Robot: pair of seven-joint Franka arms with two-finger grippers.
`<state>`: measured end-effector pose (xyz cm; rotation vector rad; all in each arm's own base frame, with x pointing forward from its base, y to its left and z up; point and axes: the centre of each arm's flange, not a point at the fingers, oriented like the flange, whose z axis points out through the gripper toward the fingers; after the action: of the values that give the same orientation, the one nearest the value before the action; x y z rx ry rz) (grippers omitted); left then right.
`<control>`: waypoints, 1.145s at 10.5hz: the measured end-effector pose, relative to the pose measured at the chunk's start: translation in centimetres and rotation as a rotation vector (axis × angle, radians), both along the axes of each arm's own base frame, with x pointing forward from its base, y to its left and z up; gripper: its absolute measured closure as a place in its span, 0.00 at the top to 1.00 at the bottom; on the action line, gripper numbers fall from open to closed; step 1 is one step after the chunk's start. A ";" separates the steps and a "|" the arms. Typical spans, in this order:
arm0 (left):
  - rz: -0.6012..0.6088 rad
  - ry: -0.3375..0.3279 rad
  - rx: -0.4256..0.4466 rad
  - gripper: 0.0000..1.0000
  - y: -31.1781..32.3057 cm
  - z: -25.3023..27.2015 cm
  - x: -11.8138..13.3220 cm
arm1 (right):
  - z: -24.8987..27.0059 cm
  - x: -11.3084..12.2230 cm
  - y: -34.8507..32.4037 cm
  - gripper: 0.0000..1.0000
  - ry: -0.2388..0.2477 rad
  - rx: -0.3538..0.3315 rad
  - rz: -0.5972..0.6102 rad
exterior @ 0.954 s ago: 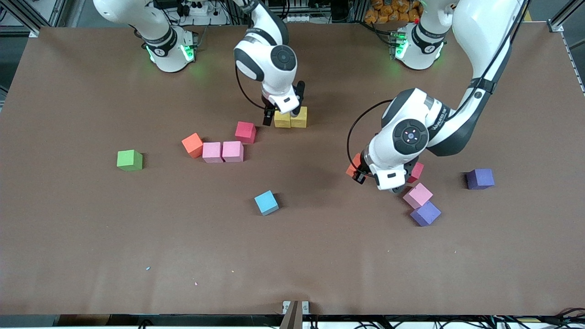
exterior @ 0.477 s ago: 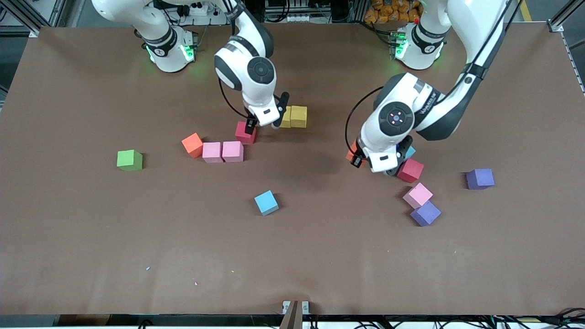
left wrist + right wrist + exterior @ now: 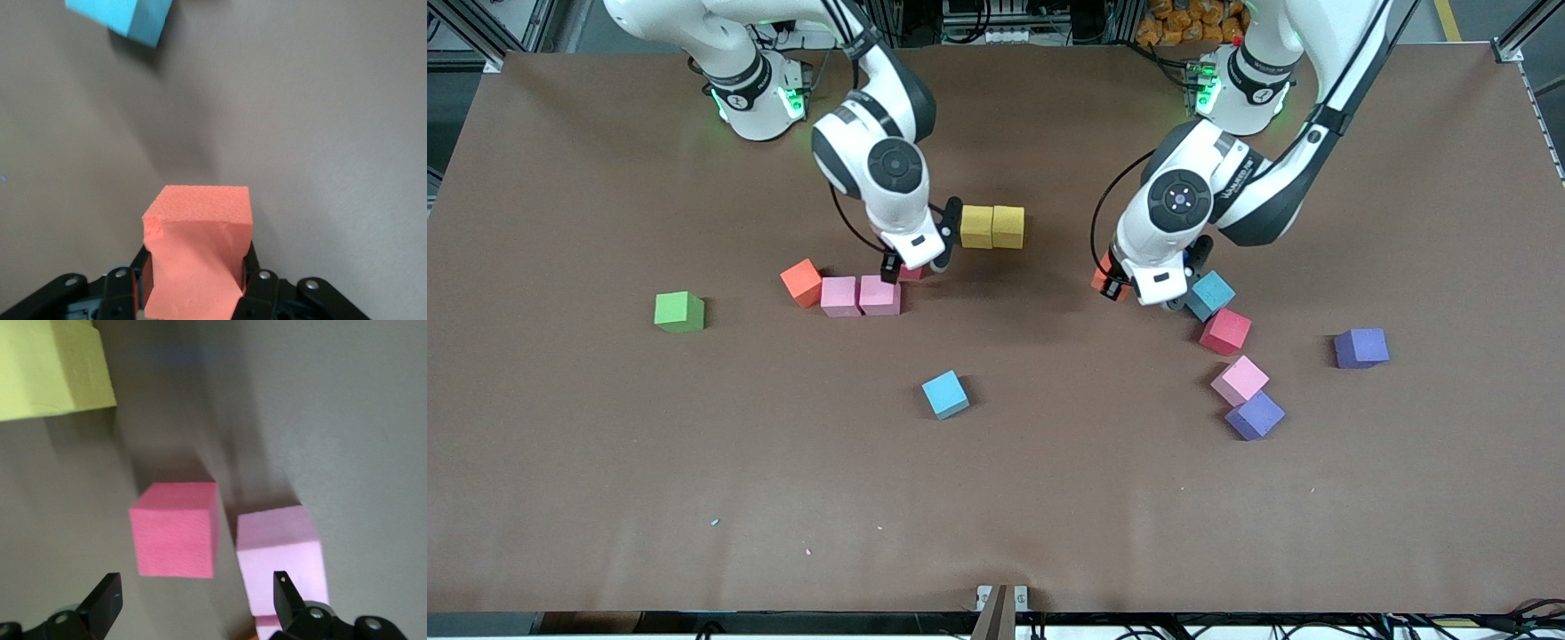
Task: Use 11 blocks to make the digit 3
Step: 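Carry the orange cube toward the yellow cubes while the right gripper grasps crimson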
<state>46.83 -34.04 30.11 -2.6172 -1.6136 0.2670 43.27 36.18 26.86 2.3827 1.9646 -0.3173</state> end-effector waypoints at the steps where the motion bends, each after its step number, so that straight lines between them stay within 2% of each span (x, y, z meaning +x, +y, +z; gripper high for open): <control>1: 0.056 -0.009 -0.007 0.53 -0.6 -1.0 -1.1 | 0.1 0.4 0.0 1.00 -0.024 0.025 0.008; 2: 0.099 -0.007 -0.003 0.53 -0.9 -1.7 -2.0 | 0.1 0.4 0.1 1.00 -0.044 0.045 0.018; 6: 0.235 0.007 0.003 0.53 -2.2 -3.4 -5.1 | -1.4 -0.9 -0.4 1.00 -0.070 0.074 0.030; 10: 0.312 0.032 0.005 0.53 -4.9 -5.8 -9.6 | -4.0 -3.1 -1.4 1.00 -0.041 0.090 0.001; 12: 0.373 0.040 0.021 0.53 -5.2 -6.0 -10.1 | -4.2 -3.5 -1.2 1.00 -0.036 0.098 -0.004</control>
<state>36.72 -39.22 24.10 -2.2617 -2.0673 0.3130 39.73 35.01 22.64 2.4332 2.0048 -0.1810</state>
